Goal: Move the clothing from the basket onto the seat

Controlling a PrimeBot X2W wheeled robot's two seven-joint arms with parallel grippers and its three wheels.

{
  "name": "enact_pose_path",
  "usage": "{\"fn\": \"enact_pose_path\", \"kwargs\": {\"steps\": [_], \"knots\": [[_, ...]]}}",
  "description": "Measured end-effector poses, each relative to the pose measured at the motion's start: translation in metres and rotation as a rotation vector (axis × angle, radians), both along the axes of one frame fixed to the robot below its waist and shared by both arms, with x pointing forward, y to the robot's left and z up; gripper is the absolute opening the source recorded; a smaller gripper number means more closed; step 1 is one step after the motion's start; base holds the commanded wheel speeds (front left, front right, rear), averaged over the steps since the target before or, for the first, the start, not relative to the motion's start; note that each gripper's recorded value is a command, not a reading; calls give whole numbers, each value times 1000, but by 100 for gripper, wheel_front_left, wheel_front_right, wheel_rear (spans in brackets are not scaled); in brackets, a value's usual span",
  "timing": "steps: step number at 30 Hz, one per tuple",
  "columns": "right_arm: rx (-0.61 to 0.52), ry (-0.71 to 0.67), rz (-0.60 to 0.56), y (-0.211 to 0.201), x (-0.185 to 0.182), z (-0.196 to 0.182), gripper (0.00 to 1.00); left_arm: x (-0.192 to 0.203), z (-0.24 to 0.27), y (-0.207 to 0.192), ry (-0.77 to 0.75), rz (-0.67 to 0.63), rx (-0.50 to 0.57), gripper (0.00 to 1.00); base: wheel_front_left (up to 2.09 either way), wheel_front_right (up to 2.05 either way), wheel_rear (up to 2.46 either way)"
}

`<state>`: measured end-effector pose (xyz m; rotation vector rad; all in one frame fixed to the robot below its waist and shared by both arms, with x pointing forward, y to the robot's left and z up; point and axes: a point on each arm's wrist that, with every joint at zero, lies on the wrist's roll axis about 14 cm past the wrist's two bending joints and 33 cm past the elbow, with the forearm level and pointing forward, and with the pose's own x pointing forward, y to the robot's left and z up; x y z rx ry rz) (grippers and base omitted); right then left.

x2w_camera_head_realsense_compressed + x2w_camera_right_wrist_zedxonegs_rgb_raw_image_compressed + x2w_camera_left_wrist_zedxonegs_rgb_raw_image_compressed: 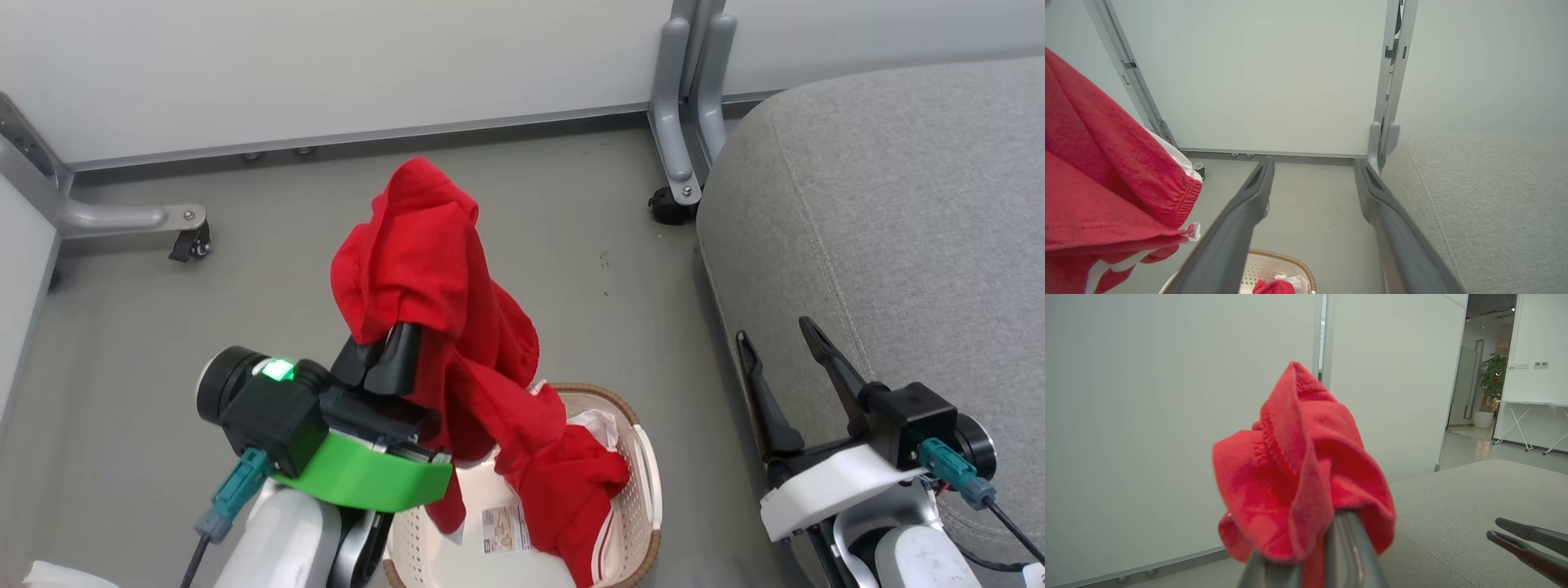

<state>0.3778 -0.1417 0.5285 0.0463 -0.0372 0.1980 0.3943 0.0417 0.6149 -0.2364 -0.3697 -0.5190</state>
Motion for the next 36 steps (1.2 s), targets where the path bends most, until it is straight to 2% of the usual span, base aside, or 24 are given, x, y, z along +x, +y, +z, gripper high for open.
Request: {"fn": "enact_pose_path", "kwargs": {"steps": [14,29,36], "knots": [[12,3,12,6,-22,6,100,-34,-5,-7,18,-26,-4,0,0,0,0],[19,15,25,11,-25,4,100,-36,-7,-6,27,-25,-10,0,0,0,0],[57,37,120,41,-27,2,100,-34,-9,-5,33,-22,-6,0,0,0,0]]}}
